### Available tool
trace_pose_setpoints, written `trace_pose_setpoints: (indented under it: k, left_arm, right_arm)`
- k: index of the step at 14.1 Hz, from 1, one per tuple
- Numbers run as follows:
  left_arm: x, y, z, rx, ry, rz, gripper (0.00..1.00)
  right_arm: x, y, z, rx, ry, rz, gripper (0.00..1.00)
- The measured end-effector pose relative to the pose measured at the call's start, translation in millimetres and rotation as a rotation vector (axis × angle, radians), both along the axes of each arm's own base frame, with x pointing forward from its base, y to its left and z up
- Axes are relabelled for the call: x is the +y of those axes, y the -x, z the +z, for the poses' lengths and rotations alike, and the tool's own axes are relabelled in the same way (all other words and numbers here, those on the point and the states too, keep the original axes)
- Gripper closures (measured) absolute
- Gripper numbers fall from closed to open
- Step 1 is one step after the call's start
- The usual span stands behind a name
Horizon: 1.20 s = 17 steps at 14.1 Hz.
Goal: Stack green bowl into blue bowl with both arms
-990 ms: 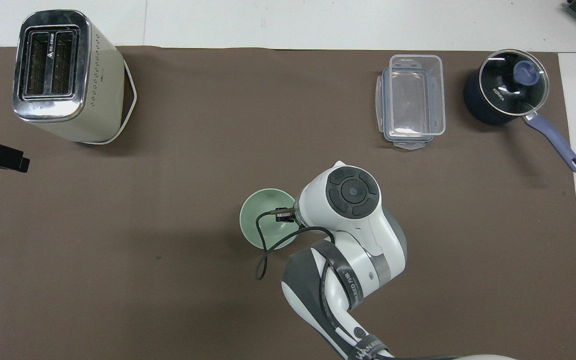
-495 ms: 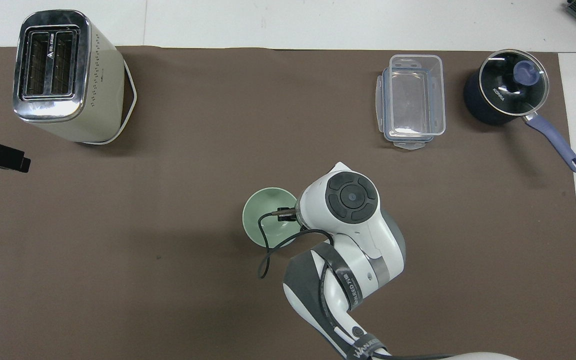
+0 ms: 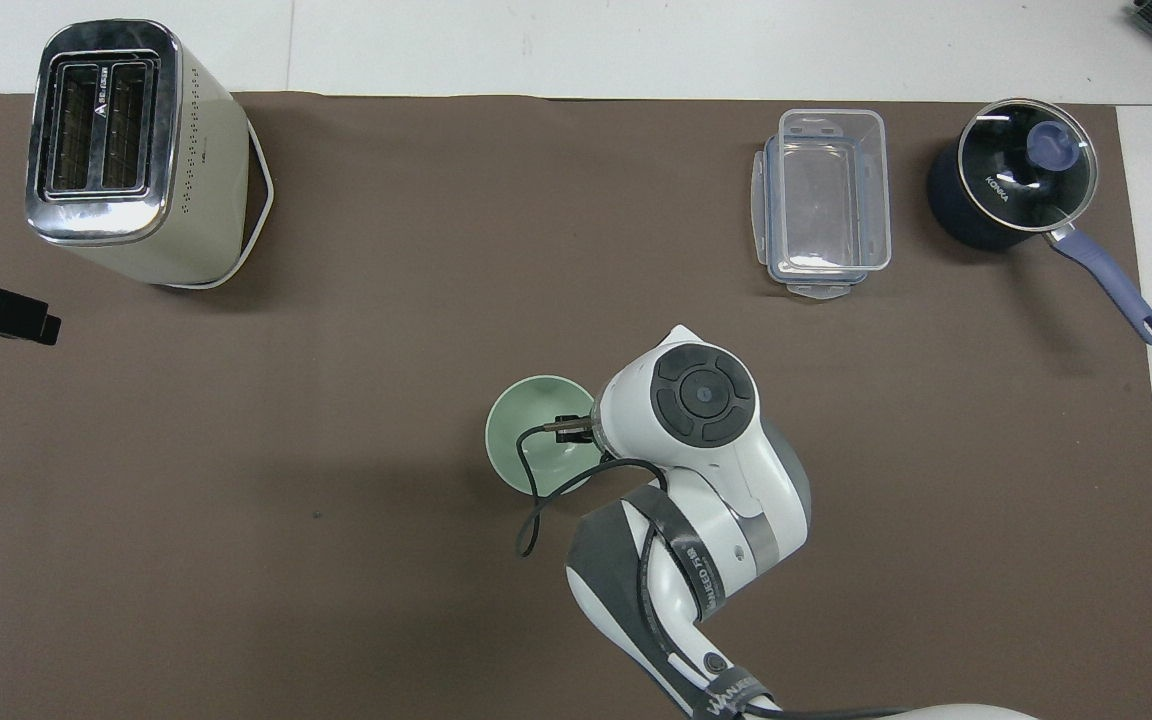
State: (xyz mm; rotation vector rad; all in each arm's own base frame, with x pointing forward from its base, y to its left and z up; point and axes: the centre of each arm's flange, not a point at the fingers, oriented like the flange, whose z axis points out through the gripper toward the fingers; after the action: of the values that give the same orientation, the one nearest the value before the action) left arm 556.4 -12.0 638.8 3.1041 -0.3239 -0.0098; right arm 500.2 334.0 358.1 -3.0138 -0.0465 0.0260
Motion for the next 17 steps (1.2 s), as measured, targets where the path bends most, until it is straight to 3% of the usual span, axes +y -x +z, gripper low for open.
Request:
trace_pose_setpoints:
  k: [4, 8, 10, 13, 17]
  left_arm:
    - [0, 0, 0, 0.0, 0.0, 0.0, 0.0]
    - [0, 0, 0, 0.0, 0.0, 0.0, 0.0]
    - [0, 0, 0, 0.0, 0.0, 0.0, 0.0]
    - [0, 0, 0, 0.0, 0.0, 0.0, 0.0]
    - [0, 0, 0, 0.0, 0.0, 0.0, 0.0]
  right_arm:
    - [0, 0.8, -2, 0.003, 0.002, 0.0, 0.93]
    - [-1, -4.9, 10, -0.017, -0.01, -0.006, 0.51]
    - [-10, -14.7, 28, -0.047, -0.025, -0.029, 0.26]
    - [-58, -37.9, 67, -0.092, -0.045, -0.113, 0.0]
    - [-133, -63.9, 126, -0.127, -0.004, -0.207, 0.0]
